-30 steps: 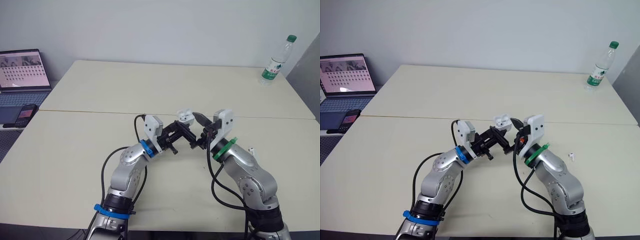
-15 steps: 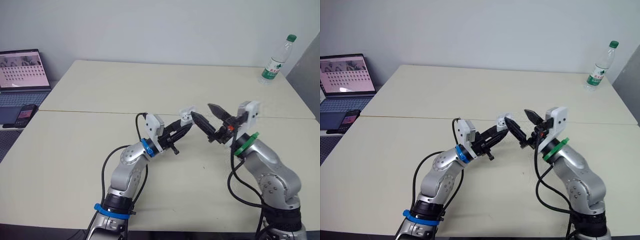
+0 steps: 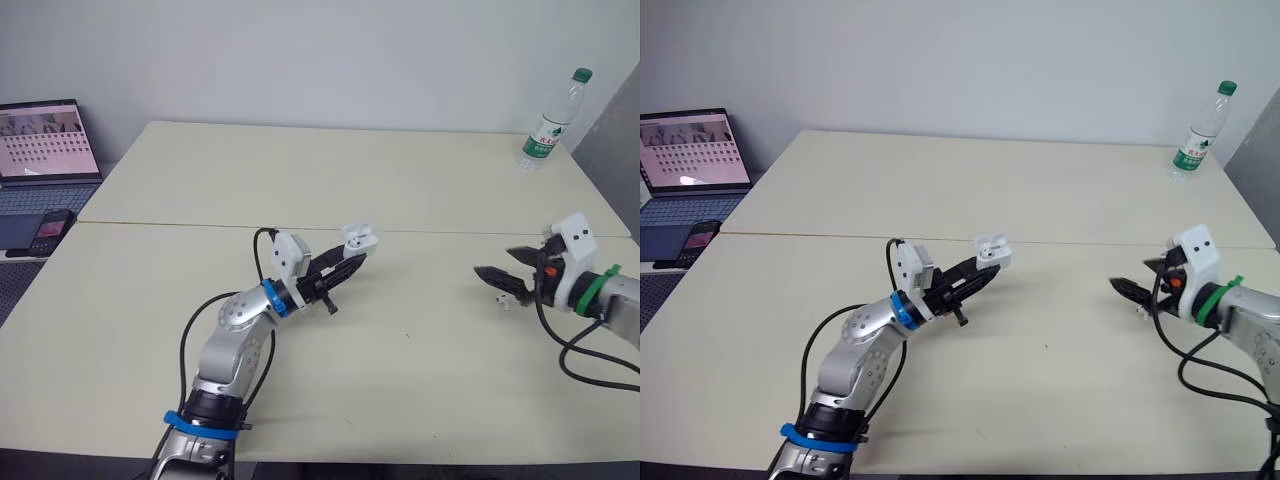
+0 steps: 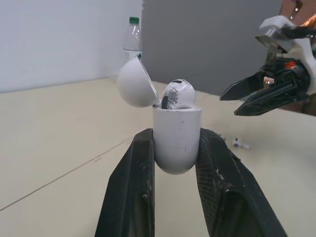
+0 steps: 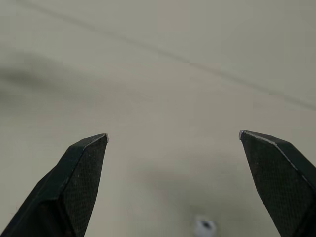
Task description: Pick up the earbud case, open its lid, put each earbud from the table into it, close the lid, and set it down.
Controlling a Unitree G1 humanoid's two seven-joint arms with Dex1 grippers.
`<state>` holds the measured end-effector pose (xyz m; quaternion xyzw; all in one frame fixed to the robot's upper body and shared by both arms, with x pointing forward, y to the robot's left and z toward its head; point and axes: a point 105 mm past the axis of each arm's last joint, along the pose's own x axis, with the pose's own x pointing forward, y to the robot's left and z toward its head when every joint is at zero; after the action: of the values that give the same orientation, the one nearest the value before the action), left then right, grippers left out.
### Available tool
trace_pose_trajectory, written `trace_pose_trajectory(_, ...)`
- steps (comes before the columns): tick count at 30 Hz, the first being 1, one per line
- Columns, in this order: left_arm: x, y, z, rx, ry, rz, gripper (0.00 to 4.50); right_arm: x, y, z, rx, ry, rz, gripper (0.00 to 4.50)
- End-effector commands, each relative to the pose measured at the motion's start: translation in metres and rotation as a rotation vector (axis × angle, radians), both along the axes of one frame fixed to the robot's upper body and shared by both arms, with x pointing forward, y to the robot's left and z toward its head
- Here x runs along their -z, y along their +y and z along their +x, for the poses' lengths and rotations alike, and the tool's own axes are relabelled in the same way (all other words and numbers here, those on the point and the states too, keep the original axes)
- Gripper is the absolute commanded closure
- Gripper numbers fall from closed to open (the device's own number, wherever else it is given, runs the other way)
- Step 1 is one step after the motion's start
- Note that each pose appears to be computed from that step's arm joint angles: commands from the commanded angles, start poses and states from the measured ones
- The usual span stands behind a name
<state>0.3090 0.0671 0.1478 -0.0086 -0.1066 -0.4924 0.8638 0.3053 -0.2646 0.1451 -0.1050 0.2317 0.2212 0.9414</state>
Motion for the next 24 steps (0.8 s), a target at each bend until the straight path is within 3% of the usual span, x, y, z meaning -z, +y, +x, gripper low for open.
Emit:
trace_pose_trajectory(1,-0.015,0.003,-0.011,0.036,-0.063,0.001,3.73,0.013,-0.009,-0.006,0.033,0.115,-0.074,0.04)
trace_pose_trajectory(6,-0.015,0.010,-0.017,0.032,-0.065,0.021,3.73,0.035,-0.020,-0.001,0.217,0.182,-0.081,0.04)
trace_pose_trajectory(14,-0.017,0.011,-0.017,0.008,-0.081,0.033,3.73,0.042,-0.013,0.005,0.300,0.169,-0.040,0.04)
trace_pose_trajectory(17,-0.017,0.011,-0.016,0.011,-0.081,0.033,3.73,0.041,-0.011,0.005,0.298,0.170,-0.043,0.64)
trace_pose_trajectory(24,-0.017,0.013,-0.011,-0.004,-0.076,0.023,3.73,0.040,-0.008,0.004,0.265,0.153,-0.081,3.32)
